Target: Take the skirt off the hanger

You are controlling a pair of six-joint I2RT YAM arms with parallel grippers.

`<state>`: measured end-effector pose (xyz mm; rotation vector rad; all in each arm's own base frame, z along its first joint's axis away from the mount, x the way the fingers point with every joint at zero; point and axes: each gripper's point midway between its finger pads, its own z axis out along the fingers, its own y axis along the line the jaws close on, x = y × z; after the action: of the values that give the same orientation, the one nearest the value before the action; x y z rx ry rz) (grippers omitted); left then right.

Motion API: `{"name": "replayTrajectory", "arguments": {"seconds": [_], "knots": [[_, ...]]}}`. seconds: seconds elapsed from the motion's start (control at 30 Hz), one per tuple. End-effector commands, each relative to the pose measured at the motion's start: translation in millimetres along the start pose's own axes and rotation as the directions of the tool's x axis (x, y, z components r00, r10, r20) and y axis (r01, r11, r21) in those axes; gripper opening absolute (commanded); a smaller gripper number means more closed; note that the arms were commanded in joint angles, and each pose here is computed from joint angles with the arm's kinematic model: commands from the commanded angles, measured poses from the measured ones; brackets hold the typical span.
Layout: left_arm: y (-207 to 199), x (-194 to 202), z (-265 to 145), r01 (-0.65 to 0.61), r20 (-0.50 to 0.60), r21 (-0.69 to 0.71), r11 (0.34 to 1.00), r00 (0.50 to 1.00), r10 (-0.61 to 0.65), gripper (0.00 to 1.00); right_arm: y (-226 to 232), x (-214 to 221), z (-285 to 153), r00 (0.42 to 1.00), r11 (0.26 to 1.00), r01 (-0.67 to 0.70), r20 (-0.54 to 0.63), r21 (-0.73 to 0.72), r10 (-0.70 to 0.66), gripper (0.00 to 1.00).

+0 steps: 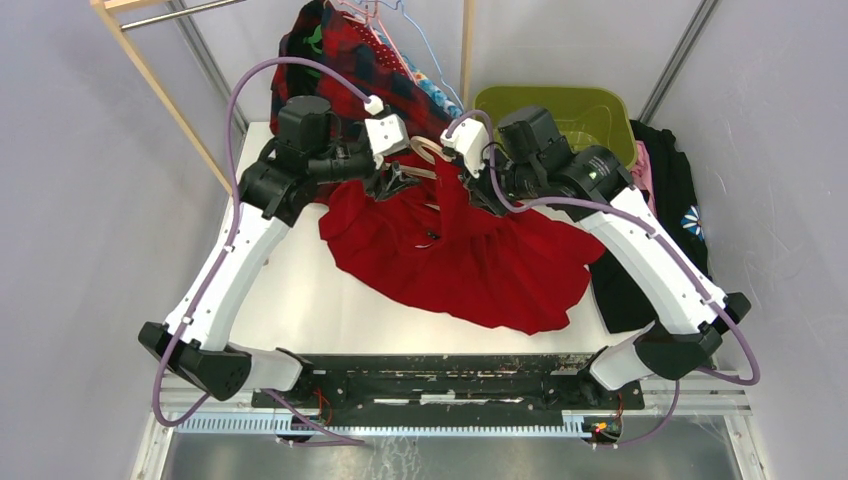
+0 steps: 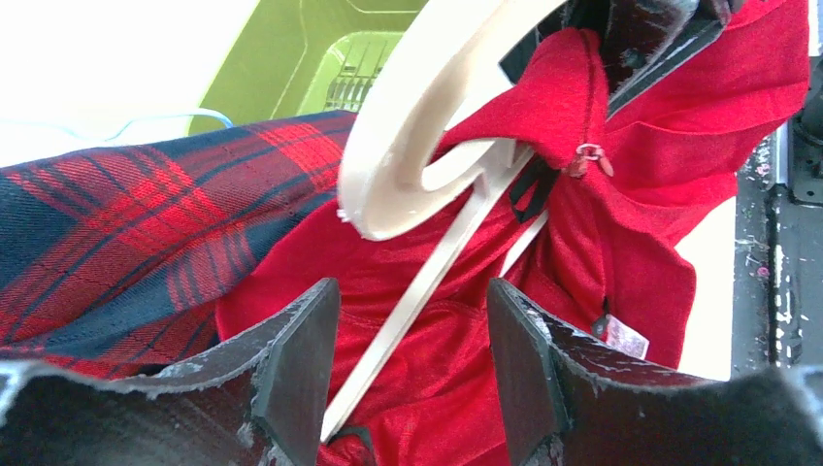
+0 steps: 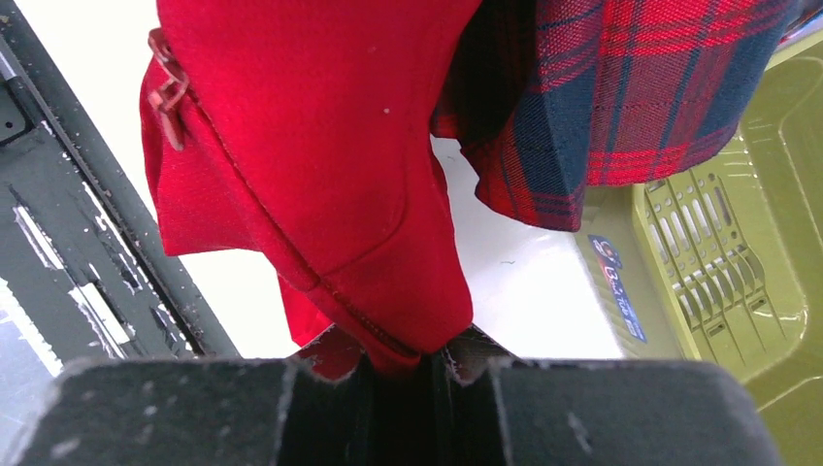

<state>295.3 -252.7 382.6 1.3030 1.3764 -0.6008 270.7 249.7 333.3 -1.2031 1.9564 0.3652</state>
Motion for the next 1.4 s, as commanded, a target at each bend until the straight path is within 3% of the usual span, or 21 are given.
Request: {"name": "replayTrajectory", "arguments": {"seconds": [0.0,0.37,0.6,0.7,0.77,0.9,1.07,1.27,1.37], "knots": [[9.7,-13.0,4.8,-0.037,0.085,0.001,0.999,0.996,0.036,0.64,1.7,-44.7,-37.2,0.978,0.999,0.041,0.204,0.014,-0.042,0.01],[14.8,22.0,34.9,0.042,0.144,0.105,0.994,0.988,-0.057,0.64,16.6,-53.1,-71.8,0.963,0.998,0.061,0.264,-0.034,-0.051,0.01],[1.6,15.8,35.6,0.085,0.202,0.199,0.976,0.971,-0.125,0.62,12.0,-53.8,-84.6,0.957,0.997,0.081,0.277,0.009,-0.080,0.01],[-13.6,-4.7,35.7,0.119,0.290,0.314,0.942,0.933,-0.214,0.61,10.9,-53.7,-78.1,0.960,0.996,0.084,0.268,0.006,-0.083,0.01],[-25.3,-20.4,36.4,0.125,0.331,0.379,0.917,0.907,-0.261,0.56,9.4,-54.1,-74.4,0.961,0.996,0.085,0.264,0.009,-0.084,0.01],[-52.5,-17.9,47.6,0.177,0.270,0.446,0.877,0.908,-0.320,0.39,3.6,-56.6,-71.3,0.960,0.995,0.091,0.262,0.033,-0.097,0.01],[-79.6,-10.5,55.7,0.222,0.192,0.504,0.835,0.914,-0.359,0.04,2.3,-58.1,-63.4,0.963,0.996,0.089,0.254,0.029,-0.094,0.01],[-97.3,-32.1,58.8,0.232,0.152,0.579,0.782,0.911,-0.384,0.03,-3.8,-61.8,-51.9,0.964,0.995,0.090,0.247,0.042,-0.098,0.01],[-96.5,-31.5,59.7,0.271,0.101,0.533,0.802,0.920,-0.378,0.03,-9.7,-61.0,-44.4,0.967,0.993,0.098,0.229,0.063,-0.110,0.01]]}}
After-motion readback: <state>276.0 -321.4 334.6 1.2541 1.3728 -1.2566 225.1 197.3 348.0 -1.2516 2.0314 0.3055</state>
